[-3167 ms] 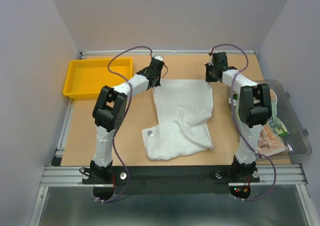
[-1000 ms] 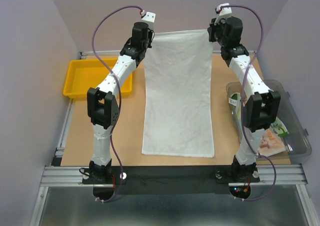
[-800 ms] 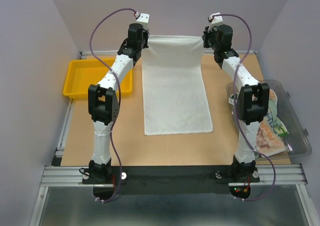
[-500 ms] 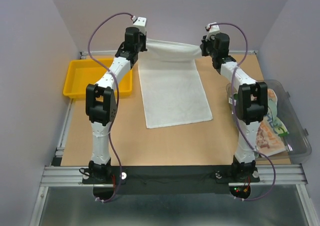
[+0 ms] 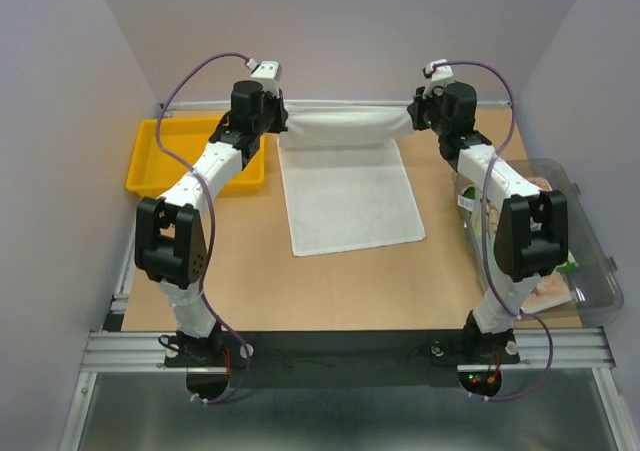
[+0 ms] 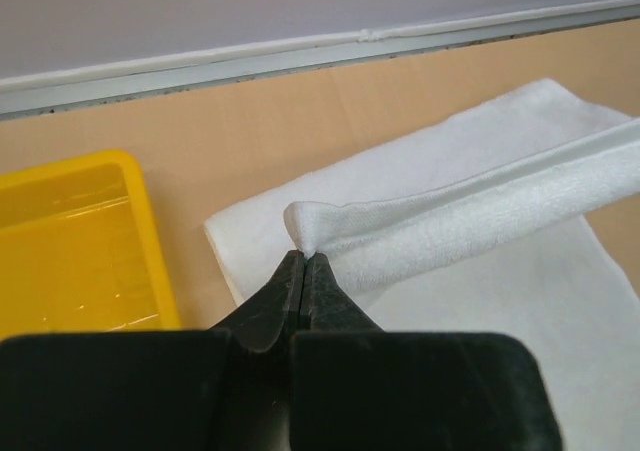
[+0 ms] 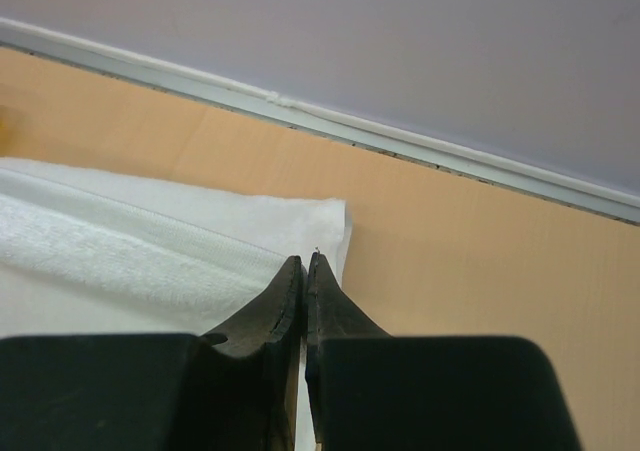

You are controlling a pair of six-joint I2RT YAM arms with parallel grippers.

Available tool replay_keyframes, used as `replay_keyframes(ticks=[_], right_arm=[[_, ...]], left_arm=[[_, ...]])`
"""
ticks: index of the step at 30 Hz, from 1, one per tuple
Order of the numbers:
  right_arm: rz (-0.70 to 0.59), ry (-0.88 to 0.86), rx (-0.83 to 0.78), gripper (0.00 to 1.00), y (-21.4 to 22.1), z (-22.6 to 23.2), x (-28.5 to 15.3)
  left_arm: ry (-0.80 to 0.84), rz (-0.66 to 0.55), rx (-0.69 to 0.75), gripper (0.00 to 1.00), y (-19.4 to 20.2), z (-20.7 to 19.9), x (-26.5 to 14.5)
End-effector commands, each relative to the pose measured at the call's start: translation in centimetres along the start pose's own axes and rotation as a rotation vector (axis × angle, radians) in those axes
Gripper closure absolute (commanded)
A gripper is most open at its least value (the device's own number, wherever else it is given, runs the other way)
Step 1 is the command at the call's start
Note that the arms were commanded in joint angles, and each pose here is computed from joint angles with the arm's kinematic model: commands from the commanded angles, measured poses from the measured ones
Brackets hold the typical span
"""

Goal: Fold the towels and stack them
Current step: Fold the towel

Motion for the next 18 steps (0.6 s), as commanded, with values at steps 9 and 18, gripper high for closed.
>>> replay_keyframes(ticks=[9, 18], right_arm=[[-0.048, 0.038, 0.045, 1.00, 0.2, 0.0, -7.7], [0.064, 0.015, 0.159, 1.00, 4.4, 0.6, -10.4]], left_arm=[[0.034, -0.054, -0.098, 1.00, 0.4, -0.7, -7.0], [0.073, 0.080, -0.237, 1.00, 7.4, -3.0, -9.2]])
Point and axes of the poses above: each gripper's point midway between its finger pads, its own x axis out along the fingers, its own z axis along the line the jaws close on, y = z × x, the point moved 10 cm from there along -x, back along the fingers, and after that the axes turned 11 degrees about x, right-handed, at the moved point
